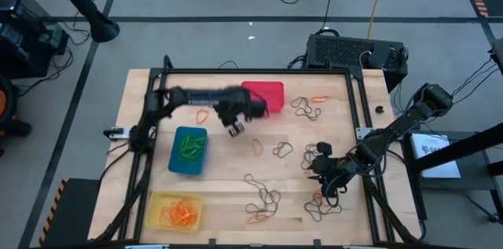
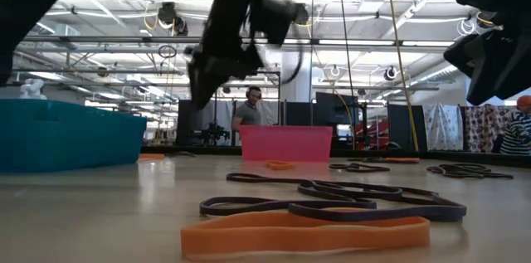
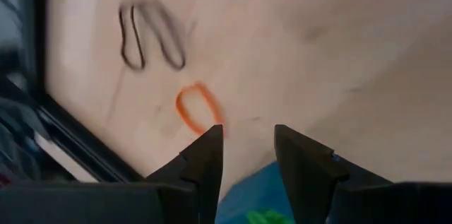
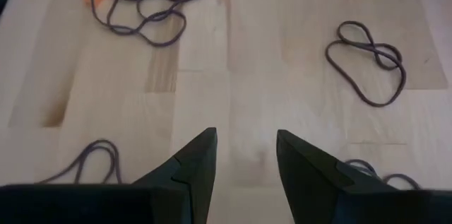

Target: Sort rubber bands into baskets

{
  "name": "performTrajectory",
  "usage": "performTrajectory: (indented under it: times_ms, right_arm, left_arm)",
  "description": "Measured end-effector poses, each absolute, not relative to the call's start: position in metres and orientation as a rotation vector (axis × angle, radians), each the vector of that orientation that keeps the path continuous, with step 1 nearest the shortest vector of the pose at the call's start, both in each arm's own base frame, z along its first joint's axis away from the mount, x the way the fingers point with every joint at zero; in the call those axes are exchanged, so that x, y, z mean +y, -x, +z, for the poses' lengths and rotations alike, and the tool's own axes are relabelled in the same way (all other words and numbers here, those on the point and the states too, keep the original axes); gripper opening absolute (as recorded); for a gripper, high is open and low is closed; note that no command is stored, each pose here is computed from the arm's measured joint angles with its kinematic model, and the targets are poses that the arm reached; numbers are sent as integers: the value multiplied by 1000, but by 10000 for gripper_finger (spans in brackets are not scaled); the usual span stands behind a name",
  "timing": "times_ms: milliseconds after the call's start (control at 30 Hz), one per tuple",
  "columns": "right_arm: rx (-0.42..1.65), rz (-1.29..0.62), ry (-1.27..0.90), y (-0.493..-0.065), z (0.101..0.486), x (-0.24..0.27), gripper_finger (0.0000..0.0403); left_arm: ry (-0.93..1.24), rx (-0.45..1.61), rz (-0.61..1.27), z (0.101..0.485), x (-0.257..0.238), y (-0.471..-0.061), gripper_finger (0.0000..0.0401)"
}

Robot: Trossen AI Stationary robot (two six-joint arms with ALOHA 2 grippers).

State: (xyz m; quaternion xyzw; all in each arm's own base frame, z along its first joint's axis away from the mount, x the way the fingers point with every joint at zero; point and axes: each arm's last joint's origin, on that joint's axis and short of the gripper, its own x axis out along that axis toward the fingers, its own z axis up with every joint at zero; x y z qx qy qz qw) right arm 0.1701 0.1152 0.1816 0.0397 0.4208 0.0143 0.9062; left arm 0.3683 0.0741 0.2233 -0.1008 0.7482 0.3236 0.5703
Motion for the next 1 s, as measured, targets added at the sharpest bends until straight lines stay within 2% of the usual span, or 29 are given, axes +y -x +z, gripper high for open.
performTrajectory:
  times_ms: [200, 500, 733, 1000]
  right_arm:
    - [909, 39, -23, -167, 179, 113, 141]
    - [929, 24, 52, -163, 171, 109, 141]
    - [944, 12, 49, -159, 163, 106, 141]
    - [938, 11, 28, -160, 164, 107, 141]
  left_arm:
    - [486, 1941, 737, 191, 127, -334, 136]
    - [508, 1998, 631, 156, 129, -317, 136]
    - [495, 1924, 640, 144, 139, -316, 136]
    - [422, 1783, 617, 164, 144, -320, 136]
